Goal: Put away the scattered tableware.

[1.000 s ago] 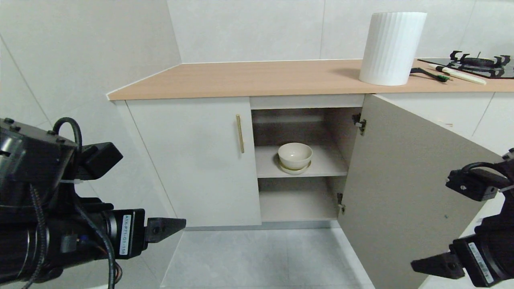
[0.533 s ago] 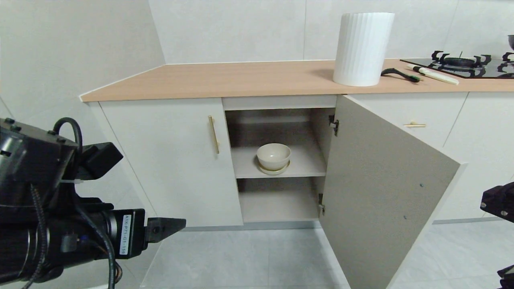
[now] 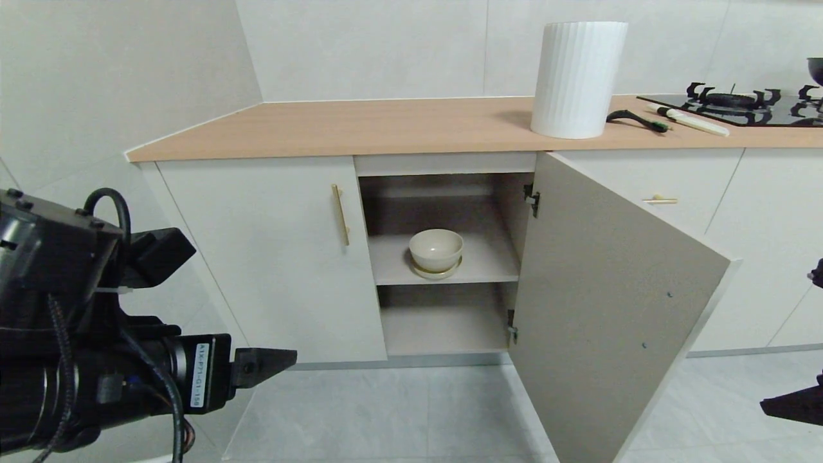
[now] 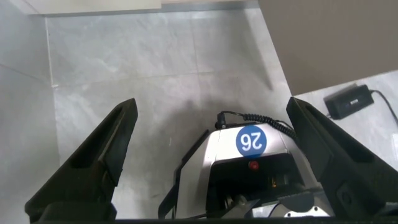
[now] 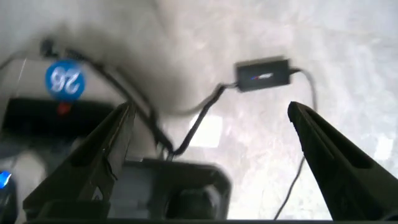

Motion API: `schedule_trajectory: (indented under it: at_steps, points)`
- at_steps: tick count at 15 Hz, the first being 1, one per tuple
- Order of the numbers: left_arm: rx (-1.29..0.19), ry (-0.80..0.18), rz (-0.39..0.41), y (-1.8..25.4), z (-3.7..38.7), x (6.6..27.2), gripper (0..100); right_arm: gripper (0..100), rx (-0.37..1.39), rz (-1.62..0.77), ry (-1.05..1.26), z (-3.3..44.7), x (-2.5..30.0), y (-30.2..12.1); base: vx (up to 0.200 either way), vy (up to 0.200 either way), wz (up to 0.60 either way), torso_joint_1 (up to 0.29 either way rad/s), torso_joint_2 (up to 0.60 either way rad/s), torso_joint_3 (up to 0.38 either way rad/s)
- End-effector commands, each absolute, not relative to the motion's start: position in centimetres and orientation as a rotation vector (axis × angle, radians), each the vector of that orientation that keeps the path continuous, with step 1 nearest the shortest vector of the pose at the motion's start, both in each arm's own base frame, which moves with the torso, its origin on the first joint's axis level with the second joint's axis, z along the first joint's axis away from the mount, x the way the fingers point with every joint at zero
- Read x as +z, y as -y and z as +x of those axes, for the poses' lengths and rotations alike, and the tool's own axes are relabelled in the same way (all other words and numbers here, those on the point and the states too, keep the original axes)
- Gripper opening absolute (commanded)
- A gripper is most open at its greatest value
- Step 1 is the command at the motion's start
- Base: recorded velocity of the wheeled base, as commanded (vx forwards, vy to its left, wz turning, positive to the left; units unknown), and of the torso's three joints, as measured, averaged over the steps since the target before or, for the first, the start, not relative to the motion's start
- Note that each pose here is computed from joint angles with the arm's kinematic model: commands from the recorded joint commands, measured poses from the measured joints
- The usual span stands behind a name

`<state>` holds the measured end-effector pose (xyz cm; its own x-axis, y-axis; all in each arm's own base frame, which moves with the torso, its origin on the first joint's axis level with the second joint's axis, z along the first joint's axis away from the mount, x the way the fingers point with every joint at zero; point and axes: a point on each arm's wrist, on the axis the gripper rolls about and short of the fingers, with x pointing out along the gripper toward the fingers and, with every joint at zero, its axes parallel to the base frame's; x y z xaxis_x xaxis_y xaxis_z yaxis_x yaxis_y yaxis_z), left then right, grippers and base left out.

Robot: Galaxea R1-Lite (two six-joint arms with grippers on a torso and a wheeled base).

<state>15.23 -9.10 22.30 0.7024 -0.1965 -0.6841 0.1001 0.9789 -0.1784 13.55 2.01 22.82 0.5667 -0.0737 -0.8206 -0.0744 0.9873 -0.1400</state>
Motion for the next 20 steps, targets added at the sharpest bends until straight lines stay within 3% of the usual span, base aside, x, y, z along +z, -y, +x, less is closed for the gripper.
schedule_trajectory:
  at_steps: [1,10,20]
  points:
    - [-0.166,-0.776,-0.131,9.1,15.2,22.3,100,100,-0.075,-0.142,-0.953,14.0,22.9,-0.7,0.0,0.0,0.0,0.0,0.0,0.0]
    - [-0.166,-0.775,-0.132,9.1,15.3,22.3,100,100,-0.157,-0.002,-0.715,21.1,19.6,2.1,0.0,0.0,0.0,0.0,0.0,0.0]
    - [-0.166,-0.776,-0.131,9.2,15.3,22.3,100,100,-0.12,0.131,-0.663,23.8,18.3,1.4,0.0,0.0,0.0,0.0,0.0,0.0]
